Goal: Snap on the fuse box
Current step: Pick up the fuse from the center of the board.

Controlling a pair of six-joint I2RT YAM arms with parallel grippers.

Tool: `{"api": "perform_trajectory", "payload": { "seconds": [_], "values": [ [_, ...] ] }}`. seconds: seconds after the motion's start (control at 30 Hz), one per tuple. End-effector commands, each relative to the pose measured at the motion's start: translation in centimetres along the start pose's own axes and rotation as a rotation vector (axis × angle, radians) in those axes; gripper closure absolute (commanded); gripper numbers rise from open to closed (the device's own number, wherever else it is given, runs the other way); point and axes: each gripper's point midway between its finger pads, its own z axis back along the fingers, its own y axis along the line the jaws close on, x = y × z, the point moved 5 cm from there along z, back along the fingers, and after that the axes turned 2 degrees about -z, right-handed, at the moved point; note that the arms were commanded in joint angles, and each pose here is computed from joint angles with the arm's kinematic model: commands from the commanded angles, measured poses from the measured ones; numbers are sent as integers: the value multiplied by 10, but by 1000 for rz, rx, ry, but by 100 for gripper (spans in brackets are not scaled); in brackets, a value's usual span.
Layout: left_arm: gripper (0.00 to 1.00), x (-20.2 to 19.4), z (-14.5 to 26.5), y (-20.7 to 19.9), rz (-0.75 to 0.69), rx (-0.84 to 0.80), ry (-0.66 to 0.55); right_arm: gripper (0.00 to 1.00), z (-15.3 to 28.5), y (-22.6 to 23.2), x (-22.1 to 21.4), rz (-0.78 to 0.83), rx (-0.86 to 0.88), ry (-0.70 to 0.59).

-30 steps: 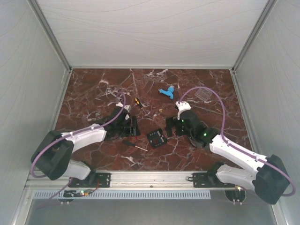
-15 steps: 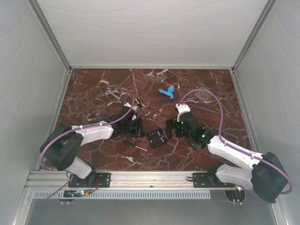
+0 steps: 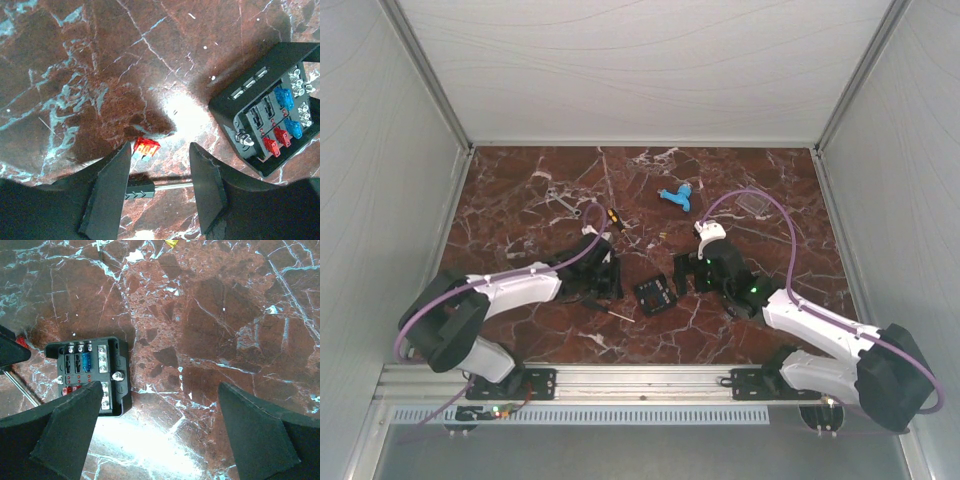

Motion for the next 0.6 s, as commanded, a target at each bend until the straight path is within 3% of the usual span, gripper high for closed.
{"api": "perform_trajectory", "payload": {
  "seconds": [0.0,0.3,0.57],
  "values": [
    [51,-12,2,10,11,91,24,2,-2,1,11,-7,-8,-44],
    [62,-20,-1,14,-92,269,34,2,-5,1,9,-3,-8,-24],
    [64,-30,-4,8,-170,285,49,2,-5,2,9,-1,-6,-19]
  ]
}}
